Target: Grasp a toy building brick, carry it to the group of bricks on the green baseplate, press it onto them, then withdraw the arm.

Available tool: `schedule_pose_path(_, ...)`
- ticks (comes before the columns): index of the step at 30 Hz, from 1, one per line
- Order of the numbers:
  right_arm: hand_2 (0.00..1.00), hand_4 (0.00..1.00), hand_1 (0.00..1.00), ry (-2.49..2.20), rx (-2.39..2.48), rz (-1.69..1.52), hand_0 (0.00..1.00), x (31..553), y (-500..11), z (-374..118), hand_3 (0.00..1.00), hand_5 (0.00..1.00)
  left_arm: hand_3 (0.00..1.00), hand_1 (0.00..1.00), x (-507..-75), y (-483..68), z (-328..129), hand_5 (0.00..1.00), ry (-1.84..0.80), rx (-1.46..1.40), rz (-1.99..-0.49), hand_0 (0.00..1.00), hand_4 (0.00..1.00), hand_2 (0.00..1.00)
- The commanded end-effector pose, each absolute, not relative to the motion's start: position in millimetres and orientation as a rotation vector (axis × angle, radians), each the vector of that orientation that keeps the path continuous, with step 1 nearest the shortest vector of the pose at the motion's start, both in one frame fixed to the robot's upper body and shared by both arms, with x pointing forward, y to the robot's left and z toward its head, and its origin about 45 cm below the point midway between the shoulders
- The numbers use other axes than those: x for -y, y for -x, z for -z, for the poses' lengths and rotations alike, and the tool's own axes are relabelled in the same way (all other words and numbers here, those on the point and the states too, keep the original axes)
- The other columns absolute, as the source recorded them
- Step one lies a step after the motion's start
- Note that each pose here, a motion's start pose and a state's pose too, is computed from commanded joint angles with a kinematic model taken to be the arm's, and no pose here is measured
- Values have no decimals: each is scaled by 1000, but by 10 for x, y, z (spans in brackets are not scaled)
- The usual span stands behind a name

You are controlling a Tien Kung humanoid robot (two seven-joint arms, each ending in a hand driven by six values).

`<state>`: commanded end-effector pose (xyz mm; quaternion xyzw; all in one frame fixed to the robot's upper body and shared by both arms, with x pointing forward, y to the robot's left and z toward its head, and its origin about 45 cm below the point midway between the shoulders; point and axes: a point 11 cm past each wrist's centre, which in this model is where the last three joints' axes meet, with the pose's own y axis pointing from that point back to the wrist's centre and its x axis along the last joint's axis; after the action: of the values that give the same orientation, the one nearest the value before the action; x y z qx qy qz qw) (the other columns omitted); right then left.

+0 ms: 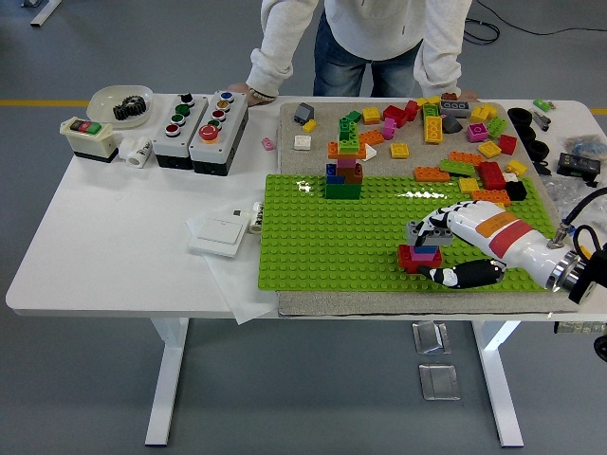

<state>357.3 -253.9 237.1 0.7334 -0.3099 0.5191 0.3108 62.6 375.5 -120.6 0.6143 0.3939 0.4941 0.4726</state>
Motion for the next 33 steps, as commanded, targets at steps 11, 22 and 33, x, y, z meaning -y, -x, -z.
schedule_pose_path(11, 695, 746, 664, -1936, 824, -1371, 695, 2530, -3571, -2369, 559, 488, 563, 723, -3756, -631, 1204, 610, -1504, -962, -1209, 778, 590, 651)
schedule_pose_path(22, 695, 748, 663, -1933, 836, -1357, 693, 2565, -3568, -2347, 561, 486, 563, 723, -3756, -651, 1201, 609, -1501, -960, -1212, 779, 590, 651)
schedule_pose_path(33, 696, 750, 662, -1942, 835, -1352, 694, 2548, -3545, -2329, 560, 487, 562, 724, -3755, -656, 1201, 610, -1500, -960, -1213, 779, 590, 651)
